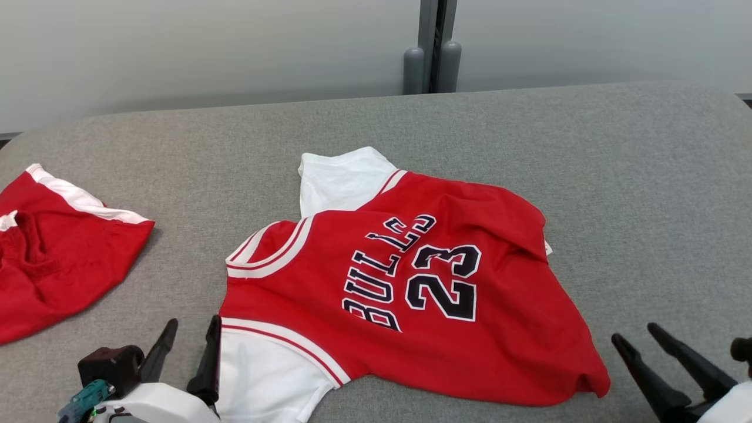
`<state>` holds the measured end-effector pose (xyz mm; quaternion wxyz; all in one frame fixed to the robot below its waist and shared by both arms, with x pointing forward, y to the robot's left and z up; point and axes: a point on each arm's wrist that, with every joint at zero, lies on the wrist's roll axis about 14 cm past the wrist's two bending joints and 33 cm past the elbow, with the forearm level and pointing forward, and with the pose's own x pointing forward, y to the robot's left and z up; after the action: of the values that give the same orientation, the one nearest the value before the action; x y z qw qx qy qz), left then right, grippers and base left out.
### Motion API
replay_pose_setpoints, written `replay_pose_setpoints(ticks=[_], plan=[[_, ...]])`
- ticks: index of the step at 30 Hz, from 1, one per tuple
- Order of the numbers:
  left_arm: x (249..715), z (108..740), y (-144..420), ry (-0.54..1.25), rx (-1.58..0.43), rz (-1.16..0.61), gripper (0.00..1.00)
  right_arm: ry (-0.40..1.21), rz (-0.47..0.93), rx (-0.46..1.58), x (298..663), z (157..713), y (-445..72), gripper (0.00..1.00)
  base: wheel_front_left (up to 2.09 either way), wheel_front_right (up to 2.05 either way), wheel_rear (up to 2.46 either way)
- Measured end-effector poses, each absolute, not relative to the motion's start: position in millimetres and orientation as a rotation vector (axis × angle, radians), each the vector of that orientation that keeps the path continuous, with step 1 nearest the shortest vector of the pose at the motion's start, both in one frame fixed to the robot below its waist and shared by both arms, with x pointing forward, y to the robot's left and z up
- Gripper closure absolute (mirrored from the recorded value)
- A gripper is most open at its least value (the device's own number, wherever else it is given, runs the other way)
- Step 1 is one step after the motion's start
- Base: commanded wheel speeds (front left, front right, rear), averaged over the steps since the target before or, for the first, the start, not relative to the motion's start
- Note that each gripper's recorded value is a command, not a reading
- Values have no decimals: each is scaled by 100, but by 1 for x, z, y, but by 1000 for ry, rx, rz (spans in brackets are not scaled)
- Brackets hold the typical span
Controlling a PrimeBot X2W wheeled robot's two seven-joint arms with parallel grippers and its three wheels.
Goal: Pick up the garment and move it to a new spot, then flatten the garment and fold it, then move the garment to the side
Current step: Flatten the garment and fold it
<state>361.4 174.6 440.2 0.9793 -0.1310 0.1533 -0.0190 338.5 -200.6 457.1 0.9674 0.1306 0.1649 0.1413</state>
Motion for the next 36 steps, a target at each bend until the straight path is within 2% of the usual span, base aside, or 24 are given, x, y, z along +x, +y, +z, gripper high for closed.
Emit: replay_pose_setpoints(ticks=[8,16,36], plan=[[347,408,168,488,-274,-66,0,567,376,334,307,418,-177,0,0,0,0],[328,389,169,636,-281,-74,0,740,391,314,290,380,-174,0,0,0,0],[293,366,149,852,-328,-141,0,713,453,218,307,367,-156,0,0,0,0]])
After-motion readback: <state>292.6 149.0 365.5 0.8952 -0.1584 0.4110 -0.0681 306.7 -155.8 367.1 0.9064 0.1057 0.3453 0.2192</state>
